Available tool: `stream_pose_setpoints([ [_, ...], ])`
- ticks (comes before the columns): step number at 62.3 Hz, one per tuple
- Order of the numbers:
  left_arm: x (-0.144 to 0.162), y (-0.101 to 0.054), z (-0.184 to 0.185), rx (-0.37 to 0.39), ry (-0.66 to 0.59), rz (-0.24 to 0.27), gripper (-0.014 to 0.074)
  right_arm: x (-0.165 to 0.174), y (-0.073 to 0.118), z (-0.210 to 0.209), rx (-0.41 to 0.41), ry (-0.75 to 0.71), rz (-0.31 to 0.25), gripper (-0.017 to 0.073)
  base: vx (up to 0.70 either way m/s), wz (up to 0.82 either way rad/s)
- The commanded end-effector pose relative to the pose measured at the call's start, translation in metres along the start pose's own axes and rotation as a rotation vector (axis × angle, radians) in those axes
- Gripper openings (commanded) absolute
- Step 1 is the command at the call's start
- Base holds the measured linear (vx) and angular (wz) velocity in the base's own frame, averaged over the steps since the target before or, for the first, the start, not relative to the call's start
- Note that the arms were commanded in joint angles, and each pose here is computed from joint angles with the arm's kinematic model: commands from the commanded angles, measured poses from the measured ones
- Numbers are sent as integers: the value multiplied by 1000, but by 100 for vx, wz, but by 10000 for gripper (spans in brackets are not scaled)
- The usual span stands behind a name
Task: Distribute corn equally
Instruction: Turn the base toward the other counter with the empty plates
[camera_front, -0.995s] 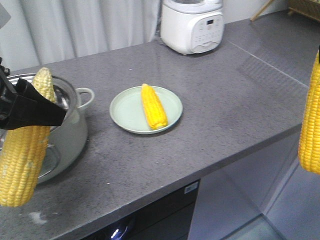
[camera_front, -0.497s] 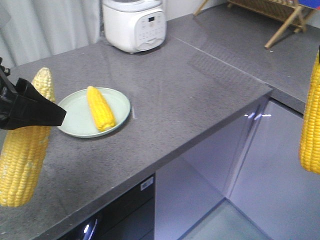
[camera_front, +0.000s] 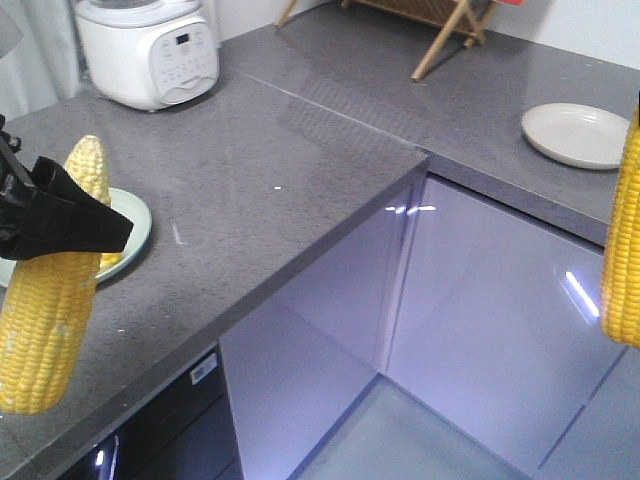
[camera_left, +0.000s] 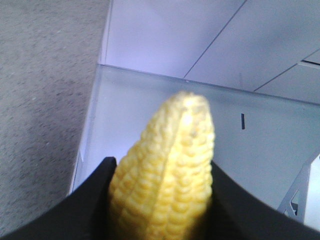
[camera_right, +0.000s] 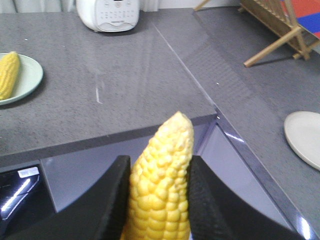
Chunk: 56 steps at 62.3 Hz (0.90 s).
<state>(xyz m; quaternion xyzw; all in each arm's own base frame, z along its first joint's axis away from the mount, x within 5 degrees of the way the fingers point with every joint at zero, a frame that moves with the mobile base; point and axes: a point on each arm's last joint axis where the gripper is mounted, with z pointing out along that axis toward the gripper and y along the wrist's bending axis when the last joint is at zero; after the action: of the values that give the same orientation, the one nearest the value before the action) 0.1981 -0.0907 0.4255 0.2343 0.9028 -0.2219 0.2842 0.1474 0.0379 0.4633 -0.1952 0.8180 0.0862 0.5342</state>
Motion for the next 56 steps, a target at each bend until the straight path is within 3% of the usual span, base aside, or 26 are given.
stream_pose_setpoints([
  [1, -5, -9, -14, 22, -96, 13, -6, -12, -2, -7, 27, -100, -1, -4, -3, -33],
  [56, -5, -9, -14, 22, -96, 13, -6, -12, -2, -7, 27, -99, -1, -4, -4, -37],
])
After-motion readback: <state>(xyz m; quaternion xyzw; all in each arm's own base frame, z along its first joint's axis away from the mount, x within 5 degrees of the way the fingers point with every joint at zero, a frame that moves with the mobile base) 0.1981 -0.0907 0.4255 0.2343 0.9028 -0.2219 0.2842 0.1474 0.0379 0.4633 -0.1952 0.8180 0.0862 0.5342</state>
